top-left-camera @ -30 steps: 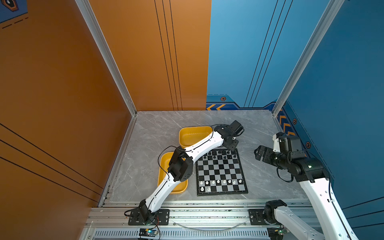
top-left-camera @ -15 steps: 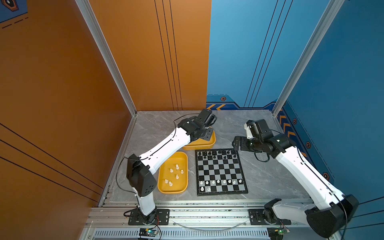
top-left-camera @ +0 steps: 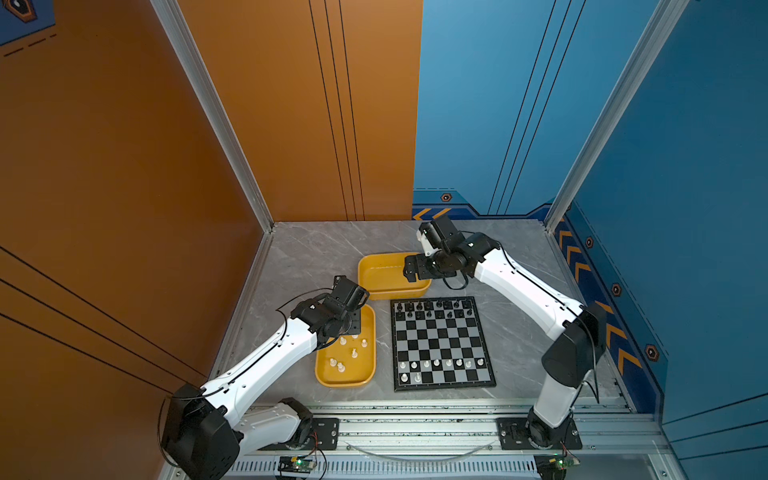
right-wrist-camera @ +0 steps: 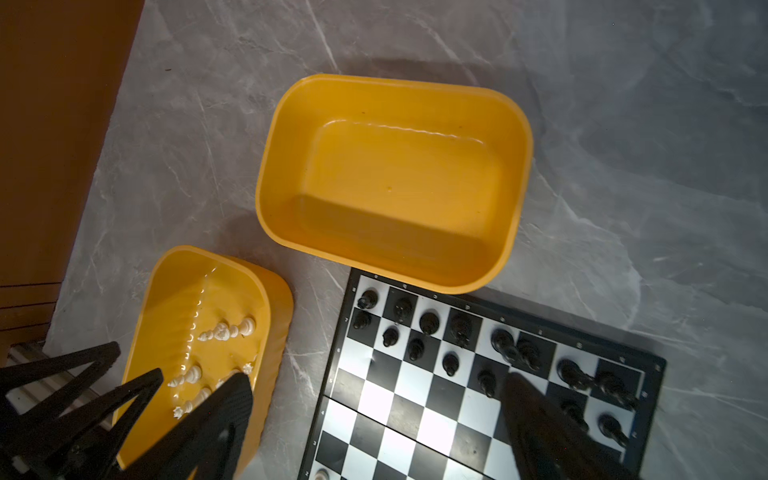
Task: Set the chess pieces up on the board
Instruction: 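Withdraw the left arm toward the white-piece tray while the right arm returns, then descend the left gripper into the tray and close on a white piece, then lift the white piece and carry it over the board's near rank, then lower the white piece onto the near-rank corner square and open the left gripper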
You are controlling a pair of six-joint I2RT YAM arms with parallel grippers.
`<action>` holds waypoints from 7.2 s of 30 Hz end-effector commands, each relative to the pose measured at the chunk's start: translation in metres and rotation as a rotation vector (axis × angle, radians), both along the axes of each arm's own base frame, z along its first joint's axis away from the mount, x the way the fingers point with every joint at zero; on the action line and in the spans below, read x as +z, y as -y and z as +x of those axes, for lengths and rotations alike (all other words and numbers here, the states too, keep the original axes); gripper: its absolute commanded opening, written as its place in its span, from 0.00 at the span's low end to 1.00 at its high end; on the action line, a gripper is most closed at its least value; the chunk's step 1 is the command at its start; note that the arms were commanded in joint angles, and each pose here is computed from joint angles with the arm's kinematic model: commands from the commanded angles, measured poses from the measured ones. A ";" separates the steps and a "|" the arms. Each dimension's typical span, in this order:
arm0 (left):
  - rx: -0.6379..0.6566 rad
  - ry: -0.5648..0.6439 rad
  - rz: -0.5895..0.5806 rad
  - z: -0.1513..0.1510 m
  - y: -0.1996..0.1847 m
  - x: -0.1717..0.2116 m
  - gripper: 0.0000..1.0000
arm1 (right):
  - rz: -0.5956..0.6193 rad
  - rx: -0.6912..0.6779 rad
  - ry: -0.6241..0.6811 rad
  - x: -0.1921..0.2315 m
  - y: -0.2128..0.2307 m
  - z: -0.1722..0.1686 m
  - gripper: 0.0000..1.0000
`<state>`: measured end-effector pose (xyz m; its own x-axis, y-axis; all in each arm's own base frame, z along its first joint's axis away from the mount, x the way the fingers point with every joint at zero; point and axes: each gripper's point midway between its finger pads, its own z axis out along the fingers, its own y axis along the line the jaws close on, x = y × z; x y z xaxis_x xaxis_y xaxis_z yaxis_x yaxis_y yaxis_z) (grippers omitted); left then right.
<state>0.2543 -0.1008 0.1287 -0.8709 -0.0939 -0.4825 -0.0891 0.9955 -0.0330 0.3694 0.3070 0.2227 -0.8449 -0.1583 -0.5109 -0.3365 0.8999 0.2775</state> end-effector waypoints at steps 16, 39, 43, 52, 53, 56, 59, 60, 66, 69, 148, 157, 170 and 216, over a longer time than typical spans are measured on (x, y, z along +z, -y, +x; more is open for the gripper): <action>-0.030 -0.104 -0.094 0.029 0.021 -0.043 0.52 | -0.022 0.011 -0.002 0.010 -0.001 0.004 0.95; -0.102 -0.205 -0.031 0.029 0.029 -0.075 0.27 | -0.063 -0.074 0.007 0.005 0.046 -0.018 0.94; -0.107 -0.209 -0.028 0.027 0.032 -0.076 0.21 | -0.067 -0.088 0.009 0.005 0.053 -0.021 0.94; -0.099 -0.207 -0.008 0.019 0.029 -0.074 0.30 | -0.065 -0.104 0.010 0.004 0.064 -0.030 0.94; -0.099 -0.208 -0.006 0.019 0.029 -0.075 0.30 | -0.064 -0.106 0.009 0.004 0.065 -0.031 0.94; -0.098 -0.208 -0.004 0.016 0.028 -0.075 0.30 | -0.061 -0.109 0.012 0.005 0.067 -0.034 0.94; -0.097 -0.209 0.001 0.013 0.026 -0.076 0.29 | -0.063 -0.114 0.012 0.004 0.070 -0.036 0.94; -0.097 -0.208 0.004 0.013 0.025 -0.076 0.29 | -0.061 -0.116 0.014 0.005 0.070 -0.037 0.94; -0.100 -0.214 0.025 0.011 0.021 -0.077 0.27 | -0.054 -0.121 0.017 0.006 0.071 -0.040 0.95; -0.106 -0.219 0.031 0.010 0.021 -0.078 0.27 | -0.052 -0.124 0.020 0.007 0.072 -0.040 0.95; -0.739 -0.068 0.023 -0.101 0.274 -0.004 0.02 | -0.041 -0.387 0.027 -0.015 0.219 -0.186 0.99; -0.802 -0.102 0.049 -0.109 0.289 -0.021 0.02 | -0.073 -0.389 0.023 -0.022 0.225 -0.186 0.99; -0.851 -0.158 0.060 -0.117 0.302 -0.040 0.04 | -0.046 -0.428 0.012 -0.028 0.234 -0.193 0.99; -0.871 -0.186 0.065 -0.116 0.311 -0.054 0.31 | -0.024 -0.458 -0.018 -0.027 0.245 -0.196 0.99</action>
